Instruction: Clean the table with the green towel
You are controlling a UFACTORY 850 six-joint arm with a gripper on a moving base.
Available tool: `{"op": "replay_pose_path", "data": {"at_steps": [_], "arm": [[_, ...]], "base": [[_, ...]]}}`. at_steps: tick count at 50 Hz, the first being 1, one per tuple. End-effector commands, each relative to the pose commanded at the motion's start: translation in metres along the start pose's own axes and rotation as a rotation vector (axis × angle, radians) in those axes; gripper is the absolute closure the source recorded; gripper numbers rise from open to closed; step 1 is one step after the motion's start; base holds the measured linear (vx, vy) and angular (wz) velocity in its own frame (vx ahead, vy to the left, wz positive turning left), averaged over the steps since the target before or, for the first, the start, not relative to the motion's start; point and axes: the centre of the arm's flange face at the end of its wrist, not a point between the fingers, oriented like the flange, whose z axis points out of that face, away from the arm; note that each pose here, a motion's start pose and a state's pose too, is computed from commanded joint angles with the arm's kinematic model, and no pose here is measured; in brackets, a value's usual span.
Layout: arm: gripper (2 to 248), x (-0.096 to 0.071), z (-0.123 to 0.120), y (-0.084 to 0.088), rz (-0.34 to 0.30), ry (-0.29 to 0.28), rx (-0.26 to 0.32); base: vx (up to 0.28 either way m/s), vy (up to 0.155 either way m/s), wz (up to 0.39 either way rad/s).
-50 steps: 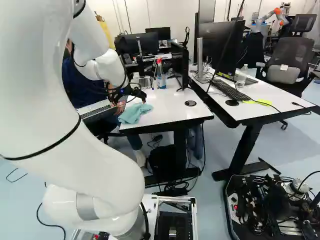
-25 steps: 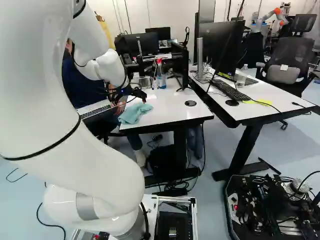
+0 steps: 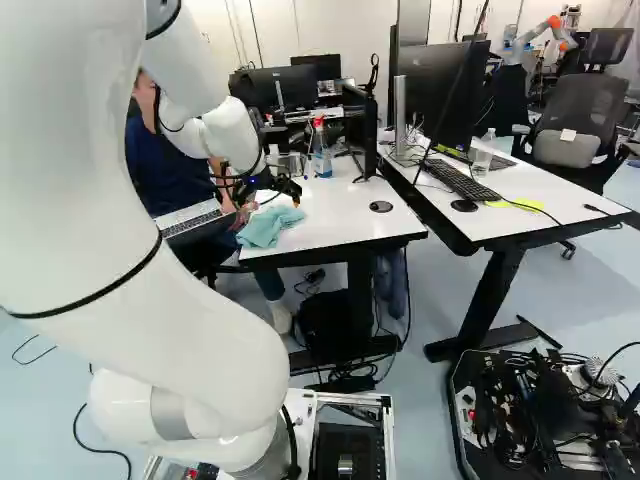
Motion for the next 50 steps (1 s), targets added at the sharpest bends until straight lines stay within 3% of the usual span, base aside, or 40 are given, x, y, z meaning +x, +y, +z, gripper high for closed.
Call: {"op": "replay_pose_path", "data": {"at_steps": [50], "arm": [[3,0.033,0.018,0.063,0.111,0.006,-0.068]], "base": [[0.000,0.000,0.000]]}}
